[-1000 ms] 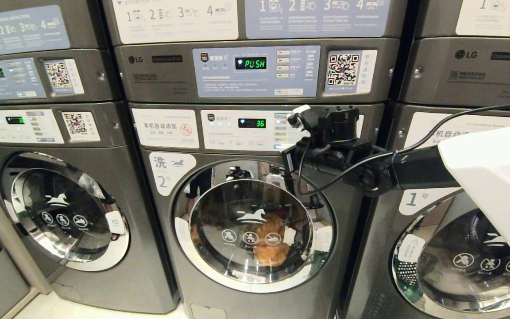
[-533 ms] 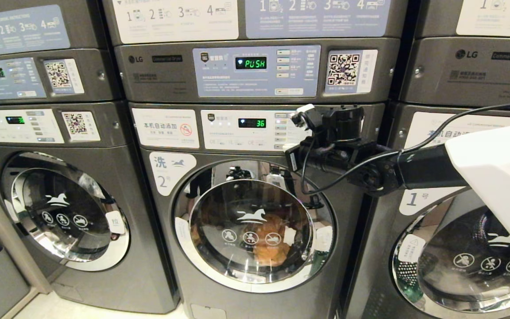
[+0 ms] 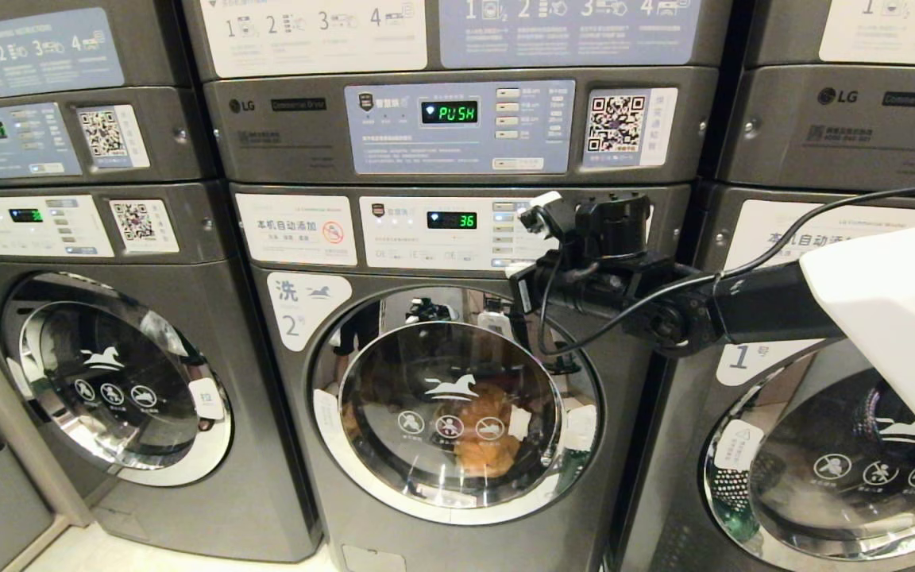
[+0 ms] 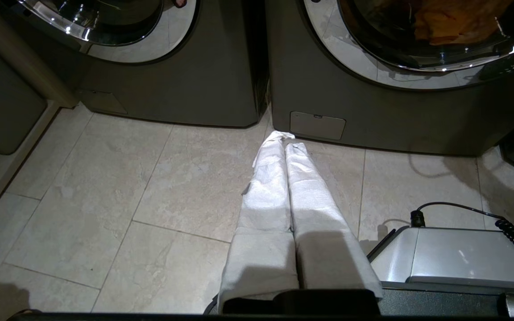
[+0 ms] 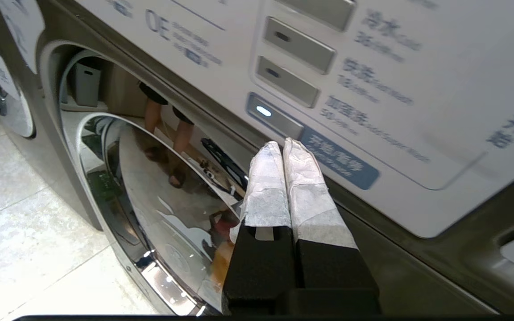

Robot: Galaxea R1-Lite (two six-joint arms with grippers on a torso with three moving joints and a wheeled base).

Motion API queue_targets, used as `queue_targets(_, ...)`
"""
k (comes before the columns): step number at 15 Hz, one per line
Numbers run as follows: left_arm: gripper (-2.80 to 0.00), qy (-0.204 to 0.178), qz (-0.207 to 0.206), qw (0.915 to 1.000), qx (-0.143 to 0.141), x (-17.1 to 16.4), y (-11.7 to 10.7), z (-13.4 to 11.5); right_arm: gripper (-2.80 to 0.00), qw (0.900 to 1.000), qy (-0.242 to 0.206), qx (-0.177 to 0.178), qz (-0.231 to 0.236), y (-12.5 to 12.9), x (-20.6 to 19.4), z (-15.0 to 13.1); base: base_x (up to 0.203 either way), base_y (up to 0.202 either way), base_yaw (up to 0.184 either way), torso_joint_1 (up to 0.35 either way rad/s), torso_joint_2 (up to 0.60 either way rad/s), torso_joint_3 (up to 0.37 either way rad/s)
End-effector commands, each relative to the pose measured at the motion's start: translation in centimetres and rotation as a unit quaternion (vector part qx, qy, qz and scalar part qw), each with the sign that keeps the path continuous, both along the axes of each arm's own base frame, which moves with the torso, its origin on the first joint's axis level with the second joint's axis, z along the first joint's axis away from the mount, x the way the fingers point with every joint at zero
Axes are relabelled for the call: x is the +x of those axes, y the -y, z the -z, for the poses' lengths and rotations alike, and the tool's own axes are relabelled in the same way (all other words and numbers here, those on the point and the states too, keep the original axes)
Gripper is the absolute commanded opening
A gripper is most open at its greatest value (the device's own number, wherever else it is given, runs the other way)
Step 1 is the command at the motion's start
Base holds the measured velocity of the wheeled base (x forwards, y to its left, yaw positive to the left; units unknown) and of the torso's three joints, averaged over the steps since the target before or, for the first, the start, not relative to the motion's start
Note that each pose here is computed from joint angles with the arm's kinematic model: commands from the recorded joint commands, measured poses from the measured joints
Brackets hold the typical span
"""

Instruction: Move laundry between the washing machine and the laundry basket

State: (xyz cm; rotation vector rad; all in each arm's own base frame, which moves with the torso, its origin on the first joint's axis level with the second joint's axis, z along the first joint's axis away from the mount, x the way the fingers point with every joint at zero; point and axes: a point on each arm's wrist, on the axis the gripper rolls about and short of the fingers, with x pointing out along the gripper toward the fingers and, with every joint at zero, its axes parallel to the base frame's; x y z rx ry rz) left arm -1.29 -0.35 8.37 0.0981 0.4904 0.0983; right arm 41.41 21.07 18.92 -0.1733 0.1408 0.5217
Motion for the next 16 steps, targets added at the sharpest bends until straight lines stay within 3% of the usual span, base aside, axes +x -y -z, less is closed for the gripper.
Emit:
queue_targets(1, -2.80, -0.001, 0.000, 1.0000, 0.000, 0.0, 0.0, 0.0, -2.80, 1.000, 0.005, 0.002, -0.007, -0.5, -0.2, -0.2, 0.000, 0.000, 0.000, 0.000, 0.00, 0.000)
queue_targets(16, -2.80, -0.001, 0.000, 1.0000, 0.000, 0.0, 0.0, 0.0, -2.80, 1.000, 0.014, 0.005, -0.002, -0.9, 1.1, 0.1, 0.000, 0.000, 0.000, 0.000, 0.00, 0.000)
